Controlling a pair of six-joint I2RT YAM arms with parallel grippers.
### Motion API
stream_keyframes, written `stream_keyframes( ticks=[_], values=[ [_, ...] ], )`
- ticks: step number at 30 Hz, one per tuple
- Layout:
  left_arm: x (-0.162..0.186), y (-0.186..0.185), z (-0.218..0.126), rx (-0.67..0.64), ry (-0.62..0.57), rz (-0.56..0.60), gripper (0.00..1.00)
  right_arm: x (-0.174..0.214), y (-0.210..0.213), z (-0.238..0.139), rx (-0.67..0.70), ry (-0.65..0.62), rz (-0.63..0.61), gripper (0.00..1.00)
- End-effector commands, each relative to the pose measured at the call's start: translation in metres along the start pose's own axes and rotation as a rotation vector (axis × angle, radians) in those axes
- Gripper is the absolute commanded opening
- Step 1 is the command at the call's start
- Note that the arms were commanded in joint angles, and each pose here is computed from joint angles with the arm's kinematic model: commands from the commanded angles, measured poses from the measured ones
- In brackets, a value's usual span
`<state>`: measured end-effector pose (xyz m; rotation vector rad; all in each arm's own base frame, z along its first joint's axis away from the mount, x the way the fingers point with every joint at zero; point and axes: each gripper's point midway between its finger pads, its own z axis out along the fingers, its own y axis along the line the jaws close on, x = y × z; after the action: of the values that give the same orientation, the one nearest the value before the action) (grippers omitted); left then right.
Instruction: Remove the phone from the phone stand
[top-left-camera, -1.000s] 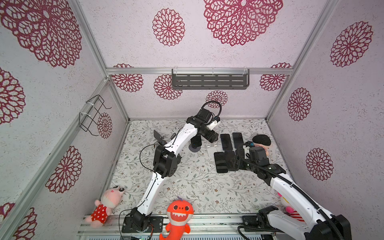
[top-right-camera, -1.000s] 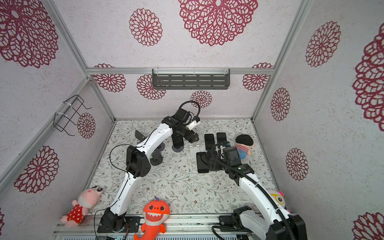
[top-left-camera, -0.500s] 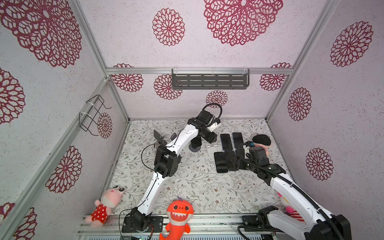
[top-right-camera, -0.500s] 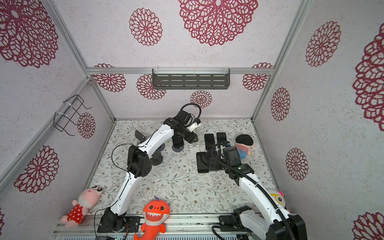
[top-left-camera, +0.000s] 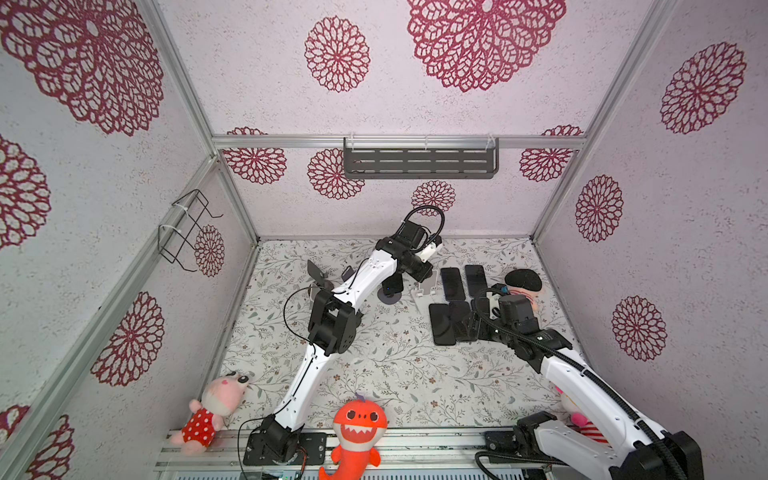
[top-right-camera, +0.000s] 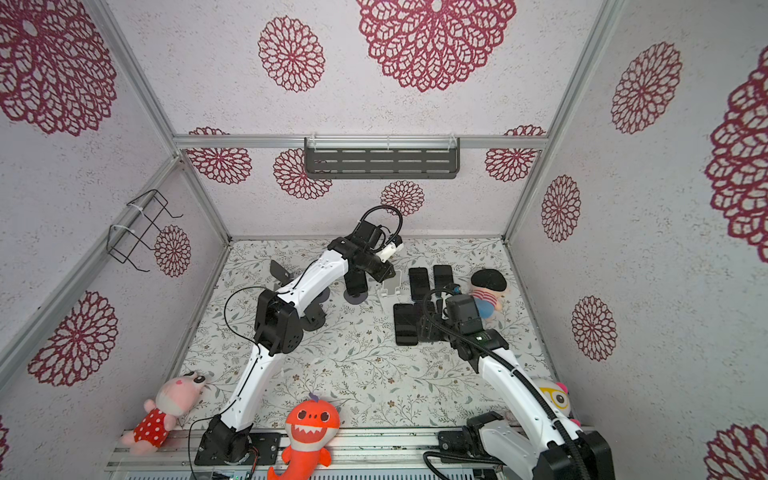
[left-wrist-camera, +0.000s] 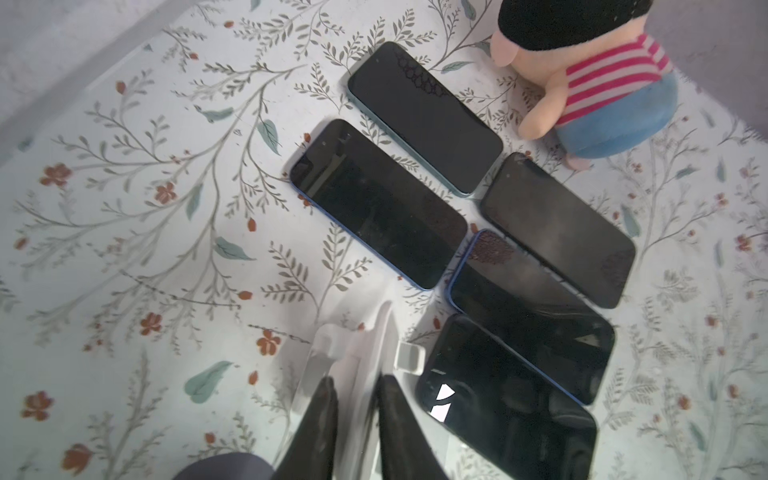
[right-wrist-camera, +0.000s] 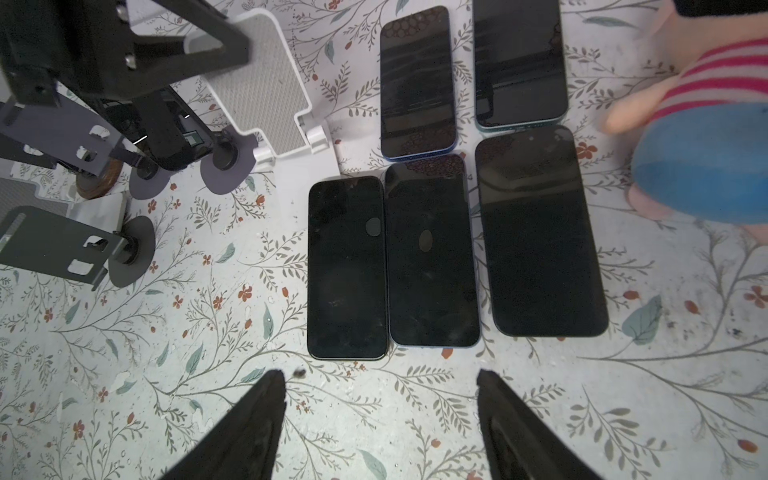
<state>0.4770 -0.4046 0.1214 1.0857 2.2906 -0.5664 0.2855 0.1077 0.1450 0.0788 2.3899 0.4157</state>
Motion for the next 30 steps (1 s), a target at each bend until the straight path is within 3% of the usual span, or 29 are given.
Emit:
stream_keyframes(
  ticks=[1,11,30],
  values=[
    [-0.006,-0.027,0.000,0.067,-0.013,0.011,0.18,-0.012,-0.001,-0.007,0.002,-0.057,0.012,0.76],
    [-0.039,-0.035,-0.019,0.093,-0.145,-0.004,0.00,-0.017,0.001,-0.010,-0.008,-0.089,0.013,0.73],
    [-0.127,-0.038,-0.096,0.039,-0.480,-0.011,0.00,-0.026,0.005,-0.020,-0.025,-0.138,0.007,0.74]
  ],
)
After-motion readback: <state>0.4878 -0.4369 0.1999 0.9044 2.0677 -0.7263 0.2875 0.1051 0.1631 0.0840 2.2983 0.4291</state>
